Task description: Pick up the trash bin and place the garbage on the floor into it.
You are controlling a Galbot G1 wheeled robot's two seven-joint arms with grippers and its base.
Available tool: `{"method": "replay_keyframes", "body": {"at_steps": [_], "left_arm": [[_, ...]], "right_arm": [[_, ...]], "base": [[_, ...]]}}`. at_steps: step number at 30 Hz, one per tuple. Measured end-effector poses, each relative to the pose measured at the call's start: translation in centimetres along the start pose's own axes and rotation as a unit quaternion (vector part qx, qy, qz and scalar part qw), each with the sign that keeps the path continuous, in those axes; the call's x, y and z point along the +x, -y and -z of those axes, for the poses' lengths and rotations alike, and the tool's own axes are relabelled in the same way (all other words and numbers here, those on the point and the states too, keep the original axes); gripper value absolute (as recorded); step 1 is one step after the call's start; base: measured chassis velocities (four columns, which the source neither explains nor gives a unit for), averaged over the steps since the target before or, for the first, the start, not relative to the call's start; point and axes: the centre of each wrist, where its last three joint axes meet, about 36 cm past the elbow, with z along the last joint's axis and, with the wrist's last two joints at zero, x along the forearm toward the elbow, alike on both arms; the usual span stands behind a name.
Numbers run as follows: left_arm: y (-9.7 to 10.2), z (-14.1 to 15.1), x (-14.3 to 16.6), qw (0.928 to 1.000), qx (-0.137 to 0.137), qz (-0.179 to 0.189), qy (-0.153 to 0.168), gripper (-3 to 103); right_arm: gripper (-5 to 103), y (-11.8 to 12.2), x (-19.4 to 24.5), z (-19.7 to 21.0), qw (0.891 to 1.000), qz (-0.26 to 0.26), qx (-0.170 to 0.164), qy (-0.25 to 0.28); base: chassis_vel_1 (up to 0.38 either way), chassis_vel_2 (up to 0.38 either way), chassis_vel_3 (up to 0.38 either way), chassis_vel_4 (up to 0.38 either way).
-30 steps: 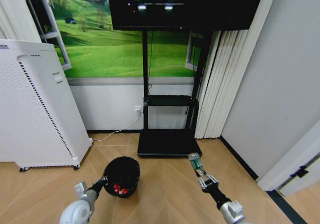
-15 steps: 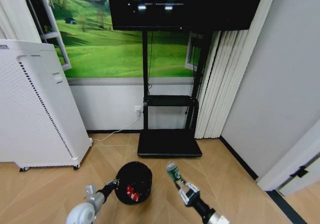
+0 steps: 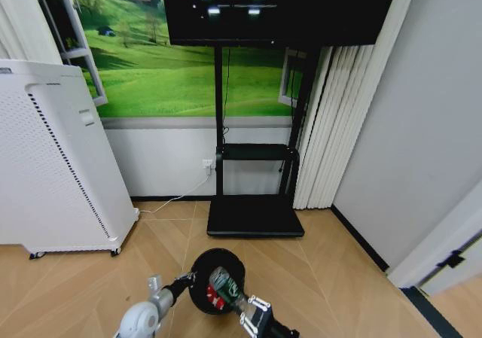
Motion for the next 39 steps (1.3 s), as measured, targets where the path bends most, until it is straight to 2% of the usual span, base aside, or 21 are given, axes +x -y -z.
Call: {"method": "replay_keyframes", "body": {"at_steps": [3,7,11,15,21,22,24,26,27,30,32,35,36,39], "left_arm": [[1.0,-1.6,-0.1,0.9994,-0.014,-0.020,-0.023,4],[1.4,-2.5,0.1,0.9989,-0.017,-0.032,-0.031,4],[2.2,-2.3,0.8,0.9979,-0.020,-0.056,-0.024,4],[2.4,-2.0,1.5,0.9977,-0.021,-0.063,-0.017,4],[2.4,-2.2,1.7,0.9978,-0.017,-0.062,-0.017,4],[2.5,-2.3,1.7,0.9979,-0.015,-0.061,-0.016,4],[2.6,-2.3,1.6,0.9979,-0.014,-0.061,-0.016,4],[2.6,-2.5,1.5,0.9980,-0.012,-0.059,-0.016,4],[2.6,-2.5,1.5,0.9980,-0.012,-0.059,-0.016,4],[2.6,-2.6,1.4,0.9982,-0.009,-0.056,-0.016,4],[2.6,-2.6,1.4,0.9982,-0.009,-0.056,-0.016,4],[2.6,-2.6,1.5,0.9985,-0.007,-0.052,-0.014,4],[2.6,-2.6,1.5,0.9985,-0.007,-0.052,-0.014,4],[2.2,-2.0,1.7,0.9993,-0.001,-0.038,0.000,4]], "right_arm": [[24,0.3,-0.7,-0.7,1.000,0.015,0.008,-0.002],[24,0.4,-1.0,-1.8,1.000,0.020,0.007,-0.010],[24,0.2,-1.3,-4.0,0.999,0.021,0.002,-0.025],[24,-0.1,-1.6,-5.6,0.999,0.020,0.004,-0.037],[27,-0.3,-1.8,-5.8,0.999,0.016,-0.002,-0.034],[38,-0.3,-1.8,-5.6,0.999,0.014,-0.004,-0.031],[38,-0.2,-1.7,-5.5,0.999,0.012,-0.005,-0.029],[49,-0.1,-1.7,-5.3,1.000,0.012,-0.007,-0.023],[49,-0.1,-1.7,-5.3,1.000,0.012,-0.007,-0.023],[65,-0.2,-1.6,-5.1,1.000,0.013,-0.009,-0.011],[65,-0.2,-1.6,-5.1,1.000,0.013,-0.009,-0.010],[81,0.1,-1.5,-4.8,1.000,0.009,-0.008,-0.006],[81,0.1,-1.5,-4.8,1.000,0.009,-0.008,-0.006],[96,0.9,-0.9,-4.0,1.000,-0.012,-0.007,0.008]], "base": [[0.000,0.000,0.000,0.000],[0.000,0.000,0.000,0.000],[0.000,0.000,0.000,0.000],[0.000,0.000,0.000,0.000],[0.000,0.000,0.000,0.000],[0.000,0.000,0.000,0.000],[0.000,0.000,0.000,0.000],[0.000,0.000,0.000,0.000],[0.000,0.000,0.000,0.000],[0.000,0.000,0.000,0.000],[0.000,0.000,0.000,0.000],[0.000,0.000,0.000,0.000],[0.000,0.000,0.000,0.000],[0.000,0.000,0.000,0.000]]}}
